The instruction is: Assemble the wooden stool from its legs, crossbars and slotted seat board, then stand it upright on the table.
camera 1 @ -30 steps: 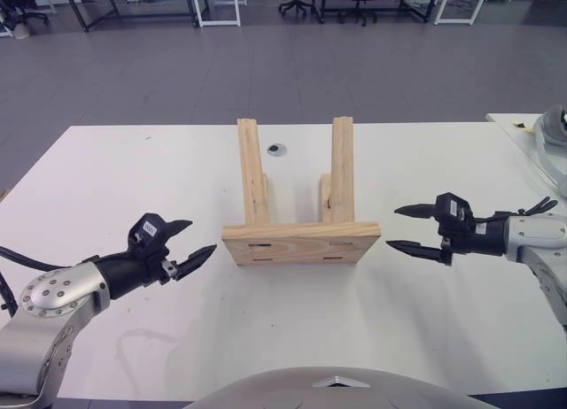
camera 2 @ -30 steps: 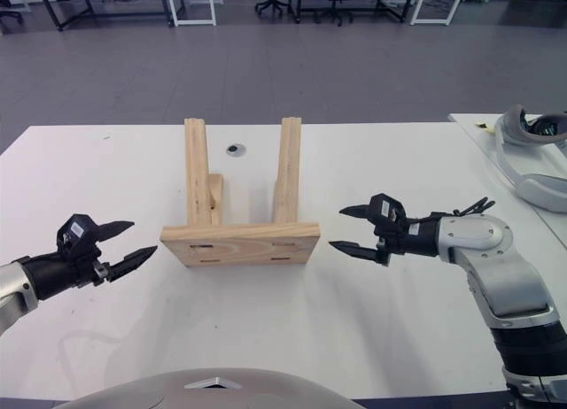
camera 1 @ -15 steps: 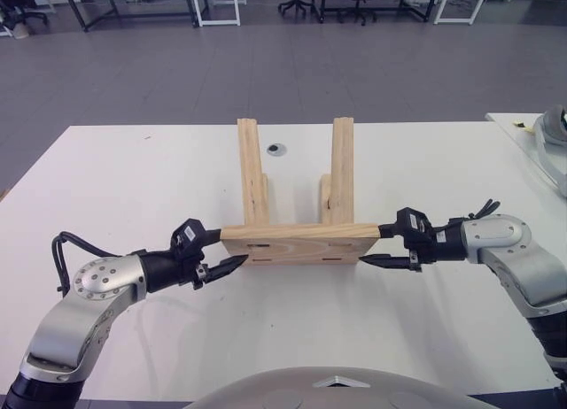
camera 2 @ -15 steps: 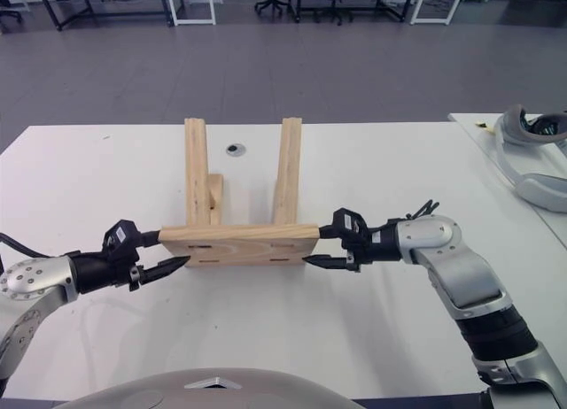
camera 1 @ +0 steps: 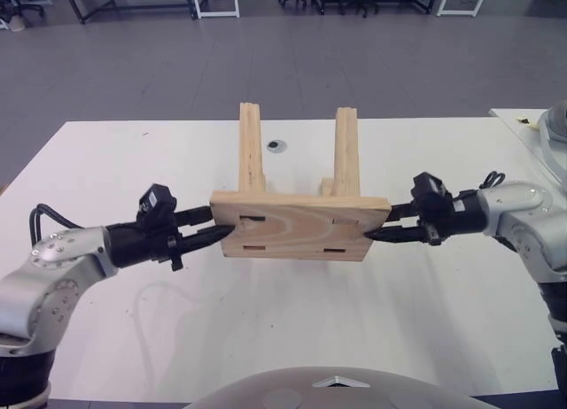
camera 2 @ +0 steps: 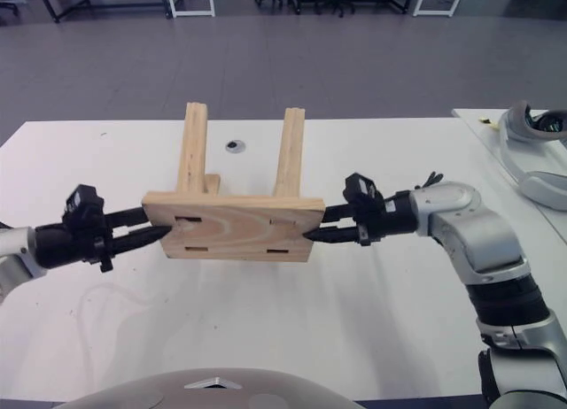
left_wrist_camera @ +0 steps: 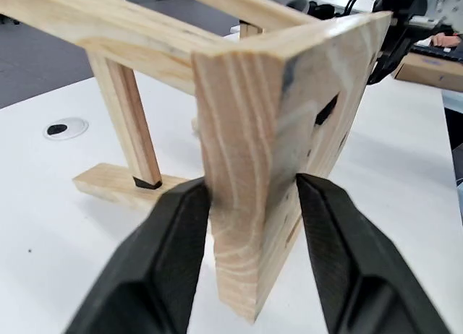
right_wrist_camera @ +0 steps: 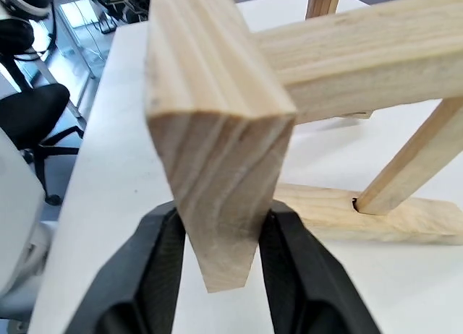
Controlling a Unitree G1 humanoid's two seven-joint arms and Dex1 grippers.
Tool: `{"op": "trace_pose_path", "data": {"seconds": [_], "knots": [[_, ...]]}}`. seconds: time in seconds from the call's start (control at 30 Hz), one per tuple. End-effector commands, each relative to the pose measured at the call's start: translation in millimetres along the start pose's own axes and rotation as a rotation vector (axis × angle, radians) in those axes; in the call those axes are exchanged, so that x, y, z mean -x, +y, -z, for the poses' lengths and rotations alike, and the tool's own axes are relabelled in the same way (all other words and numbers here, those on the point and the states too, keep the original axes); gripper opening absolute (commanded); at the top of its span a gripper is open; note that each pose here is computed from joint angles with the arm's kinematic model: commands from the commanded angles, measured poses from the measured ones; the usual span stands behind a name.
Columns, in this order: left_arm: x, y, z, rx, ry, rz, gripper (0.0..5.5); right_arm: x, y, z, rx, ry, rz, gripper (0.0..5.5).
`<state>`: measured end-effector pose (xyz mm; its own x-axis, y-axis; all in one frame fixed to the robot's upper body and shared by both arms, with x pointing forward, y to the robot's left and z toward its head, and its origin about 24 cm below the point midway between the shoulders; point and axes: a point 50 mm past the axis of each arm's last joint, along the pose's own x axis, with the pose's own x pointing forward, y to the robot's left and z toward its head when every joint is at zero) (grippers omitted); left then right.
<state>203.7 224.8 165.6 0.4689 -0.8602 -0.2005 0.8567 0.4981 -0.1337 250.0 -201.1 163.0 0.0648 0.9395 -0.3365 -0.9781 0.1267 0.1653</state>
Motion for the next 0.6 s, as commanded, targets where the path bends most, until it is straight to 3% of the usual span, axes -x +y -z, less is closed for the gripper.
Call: {"op": "trace_pose_path", "data": {"seconds": [0.03, 0.17, 0.4, 0.6], "knots": [[1, -33, -112, 0.096, -0.234, 0.553, 1.89, 19, 12, -133, -0.105, -0.411, -0.495, 1.43], [-5, -32, -115, 0.350, -0.174, 0.714, 1.73, 15, 3, -157, -0.393, -0.439, -0.668, 1.38], [5, 7, -115, 0.679, -0.111, 0.785, 1.36, 18, -10, -181, -0.632, -0.505, -0.772, 1.34], [-2, 38, -92, 0.880, -0.161, 0.629, 1.36, 22, -14, -127, -0.918, -0.426, -0.704, 1.34]]}}
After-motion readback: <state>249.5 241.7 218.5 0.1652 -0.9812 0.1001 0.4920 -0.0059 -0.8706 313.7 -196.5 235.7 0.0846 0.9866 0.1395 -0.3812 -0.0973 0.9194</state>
